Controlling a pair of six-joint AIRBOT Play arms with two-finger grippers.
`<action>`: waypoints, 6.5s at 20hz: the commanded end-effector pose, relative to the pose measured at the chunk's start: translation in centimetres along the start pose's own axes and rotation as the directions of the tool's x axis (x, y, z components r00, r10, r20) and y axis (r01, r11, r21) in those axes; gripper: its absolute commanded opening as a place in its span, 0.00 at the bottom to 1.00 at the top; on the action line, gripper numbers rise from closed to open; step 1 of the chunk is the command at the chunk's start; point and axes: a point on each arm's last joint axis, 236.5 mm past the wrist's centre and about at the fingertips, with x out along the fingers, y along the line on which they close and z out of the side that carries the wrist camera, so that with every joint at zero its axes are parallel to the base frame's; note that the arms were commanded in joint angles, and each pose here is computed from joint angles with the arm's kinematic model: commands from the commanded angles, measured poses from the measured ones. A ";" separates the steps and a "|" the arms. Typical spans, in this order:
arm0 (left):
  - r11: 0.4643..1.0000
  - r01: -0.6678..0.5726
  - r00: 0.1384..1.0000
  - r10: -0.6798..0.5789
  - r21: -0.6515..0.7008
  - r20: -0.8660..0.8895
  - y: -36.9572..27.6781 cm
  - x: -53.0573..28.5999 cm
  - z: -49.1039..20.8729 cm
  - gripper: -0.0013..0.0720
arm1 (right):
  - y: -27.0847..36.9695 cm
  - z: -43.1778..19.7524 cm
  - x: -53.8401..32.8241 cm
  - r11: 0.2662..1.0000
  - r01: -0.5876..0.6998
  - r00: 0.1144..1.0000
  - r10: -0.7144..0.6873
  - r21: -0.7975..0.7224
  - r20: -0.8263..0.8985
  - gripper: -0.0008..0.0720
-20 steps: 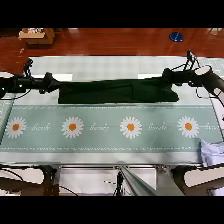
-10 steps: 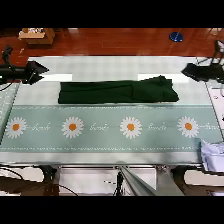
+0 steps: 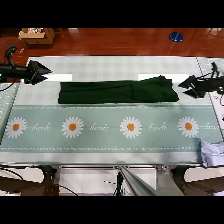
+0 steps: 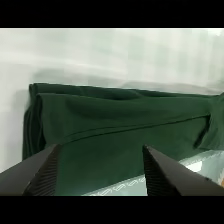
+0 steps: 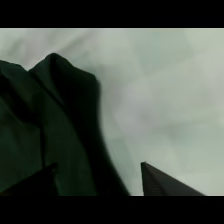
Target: Fold the shirts.
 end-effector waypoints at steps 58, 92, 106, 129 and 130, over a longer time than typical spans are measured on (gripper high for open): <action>0.921 0.356 0.862 -0.257 0.159 -0.437 -24.5 22.1 -22.4 0.04 | 15.2 -13.4 -17.5 0.947 0.028 0.997 -0.047 -0.321 -0.053 0.05; 0.951 -0.068 0.948 -0.033 0.302 0.315 -12.8 -18.4 -0.9 0.04 | 33.3 -25.0 10.8 0.825 -0.297 0.953 0.225 -0.481 -0.202 0.59; 0.961 -0.054 0.956 -0.029 0.273 0.293 -11.8 -17.4 -1.3 0.05 | 9.2 -14.3 -7.7 0.718 0.355 0.848 -0.517 -0.599 -0.117 0.69; 0.962 -0.051 0.956 -0.030 0.267 0.291 -11.8 -17.3 -1.4 0.05 | 20.2 -21.8 2.7 0.922 -0.323 0.933 0.274 -0.212 -0.232 0.05; 0.962 -0.051 0.956 -0.030 0.268 0.292 -11.7 -17.3 -1.3 0.05 | 21.1 -20.3 0.2 0.916 -0.317 0.942 0.273 -0.247 -0.195 0.05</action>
